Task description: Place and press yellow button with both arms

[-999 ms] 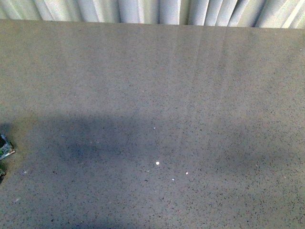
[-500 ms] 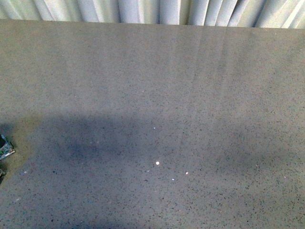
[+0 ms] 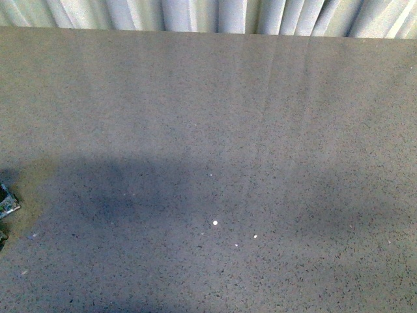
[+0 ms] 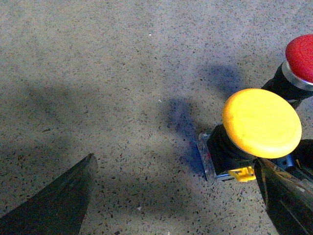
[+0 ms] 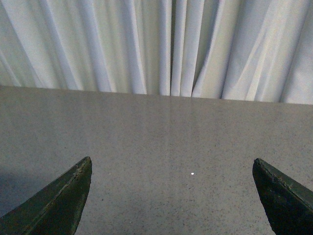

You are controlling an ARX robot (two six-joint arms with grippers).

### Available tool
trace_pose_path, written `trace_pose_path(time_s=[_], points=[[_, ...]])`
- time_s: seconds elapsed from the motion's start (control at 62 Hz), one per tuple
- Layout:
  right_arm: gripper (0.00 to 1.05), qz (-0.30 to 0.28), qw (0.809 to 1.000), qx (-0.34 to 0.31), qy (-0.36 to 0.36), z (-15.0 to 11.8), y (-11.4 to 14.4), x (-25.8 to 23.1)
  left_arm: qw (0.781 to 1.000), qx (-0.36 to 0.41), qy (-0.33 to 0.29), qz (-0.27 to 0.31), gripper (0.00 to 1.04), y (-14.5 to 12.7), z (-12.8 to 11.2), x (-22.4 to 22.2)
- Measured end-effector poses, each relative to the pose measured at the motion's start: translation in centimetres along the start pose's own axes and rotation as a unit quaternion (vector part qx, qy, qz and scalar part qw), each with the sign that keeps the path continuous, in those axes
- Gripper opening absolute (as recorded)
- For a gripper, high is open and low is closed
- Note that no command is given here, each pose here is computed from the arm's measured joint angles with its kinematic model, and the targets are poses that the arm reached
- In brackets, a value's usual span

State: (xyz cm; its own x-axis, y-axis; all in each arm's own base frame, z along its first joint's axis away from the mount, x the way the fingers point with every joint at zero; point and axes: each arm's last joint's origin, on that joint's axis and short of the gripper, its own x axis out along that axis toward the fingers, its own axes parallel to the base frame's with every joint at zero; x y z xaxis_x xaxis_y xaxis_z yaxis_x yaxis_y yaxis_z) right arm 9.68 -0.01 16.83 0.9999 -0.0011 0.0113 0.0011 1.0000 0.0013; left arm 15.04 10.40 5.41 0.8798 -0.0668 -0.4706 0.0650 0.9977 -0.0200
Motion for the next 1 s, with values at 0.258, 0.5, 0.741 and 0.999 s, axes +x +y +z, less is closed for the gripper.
trace_pose_path(time_s=[0.258,0.5,0.741,0.999], points=[[0.96,0.0,1.0,0.0,0.0,0.0,0.0,0.0,1.0,0.001,-0.005,-0.018,0.96,-0.1,0.0,0.0],[0.96,0.0,1.0,0.0,0.0,0.0,0.0,0.0,0.999,0.002,-0.002,-0.032,0.96,-0.3,-0.3,0.1],[0.96,0.0,1.0,0.0,0.0,0.0,0.0,0.0,0.998,0.011,-0.002,-0.059,0.96,-0.4,-0.5,0.7],[0.96,0.0,1.0,0.0,0.0,0.0,0.0,0.0,0.997,0.017,-0.006,-0.075,0.96,0.1,-0.4,1.7]])
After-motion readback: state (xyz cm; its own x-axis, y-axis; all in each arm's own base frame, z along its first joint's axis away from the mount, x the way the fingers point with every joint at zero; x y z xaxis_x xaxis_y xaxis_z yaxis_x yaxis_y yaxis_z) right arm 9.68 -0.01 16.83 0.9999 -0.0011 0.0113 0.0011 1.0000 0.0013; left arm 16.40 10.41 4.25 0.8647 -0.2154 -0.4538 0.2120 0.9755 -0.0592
